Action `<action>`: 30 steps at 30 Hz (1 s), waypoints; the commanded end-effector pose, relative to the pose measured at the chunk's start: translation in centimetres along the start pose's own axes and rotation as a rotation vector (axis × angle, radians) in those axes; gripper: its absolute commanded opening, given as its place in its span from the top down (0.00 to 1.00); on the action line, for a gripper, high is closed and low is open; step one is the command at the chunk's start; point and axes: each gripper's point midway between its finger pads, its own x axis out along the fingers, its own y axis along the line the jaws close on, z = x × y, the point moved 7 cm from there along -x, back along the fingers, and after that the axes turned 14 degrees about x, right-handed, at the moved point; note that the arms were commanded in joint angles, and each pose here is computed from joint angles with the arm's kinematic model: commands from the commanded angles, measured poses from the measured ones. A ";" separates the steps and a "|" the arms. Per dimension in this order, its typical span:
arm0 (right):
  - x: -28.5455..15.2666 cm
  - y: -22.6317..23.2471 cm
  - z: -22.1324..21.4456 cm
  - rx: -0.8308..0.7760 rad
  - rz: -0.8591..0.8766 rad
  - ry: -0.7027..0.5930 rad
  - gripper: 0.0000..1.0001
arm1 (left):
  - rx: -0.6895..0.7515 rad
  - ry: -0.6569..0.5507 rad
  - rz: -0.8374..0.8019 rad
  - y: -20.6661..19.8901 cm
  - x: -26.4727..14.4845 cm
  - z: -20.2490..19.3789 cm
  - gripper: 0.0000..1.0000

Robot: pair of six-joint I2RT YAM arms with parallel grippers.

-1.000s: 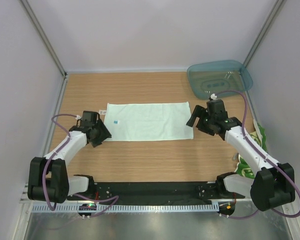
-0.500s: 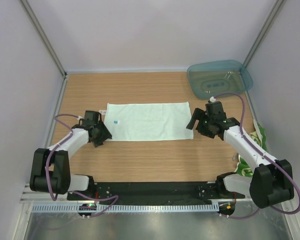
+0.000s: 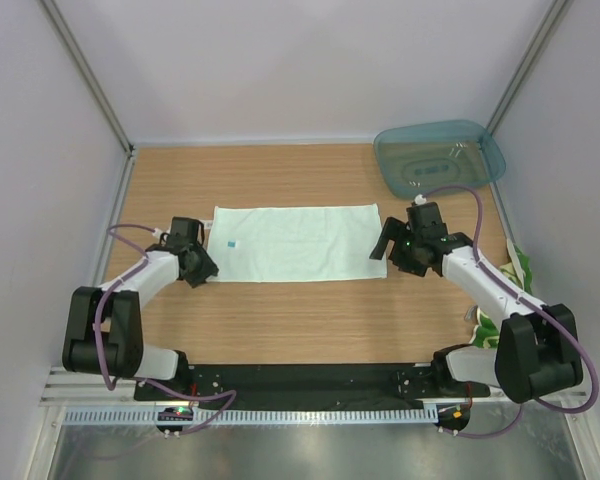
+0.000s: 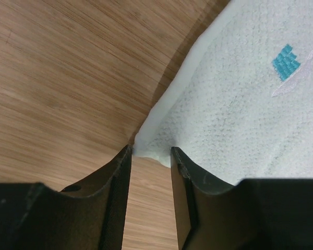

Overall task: Roll the towels
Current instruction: Flatten the towel

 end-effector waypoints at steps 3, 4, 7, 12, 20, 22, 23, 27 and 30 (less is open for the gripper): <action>0.2 0.7 0.4 -0.014 0.036 -0.014 0.11 | 0.008 -0.022 0.009 -0.2 0.5 0.7 0.72; 0.2 0.7 0.4 -0.015 0.034 -0.014 0.11 | 0.008 -0.023 0.009 -0.3 0.6 0.8 0.77; 0.3 0.5 0.3 -0.013 0.029 -0.013 0.11 | 0.008 -0.021 0.006 -0.3 0.7 0.8 0.99; 0.7 -0.2 0.2 0.008 -0.035 -0.012 0.12 | 0.000 -0.045 -0.012 -0.5 -0.3 1.1 1.00; 1.7 -2.0 -0.2 0.031 -0.182 0.003 0.31 | -0.006 -0.090 -0.027 -0.5 -3.2 1.8 1.00; 2.4 -2.0 -0.5 0.035 -0.185 0.038 0.37 | -0.004 -0.087 -0.024 -0.4 -3.2 1.7 1.00; 2.6 -2.0 -0.6 0.038 -0.186 0.044 0.39 | -0.004 -0.084 -0.020 -0.4 -3.1 1.7 1.00; 3.5 -2.3 -0.8 0.041 -0.202 0.065 0.43 | -0.004 -0.073 -0.020 -0.3 -3.0 1.4 1.00; 4.2 -2.4 -1.0 0.040 -0.208 0.075 0.46 | -0.002 -0.075 -0.017 -0.3 -2.9 1.4 1.00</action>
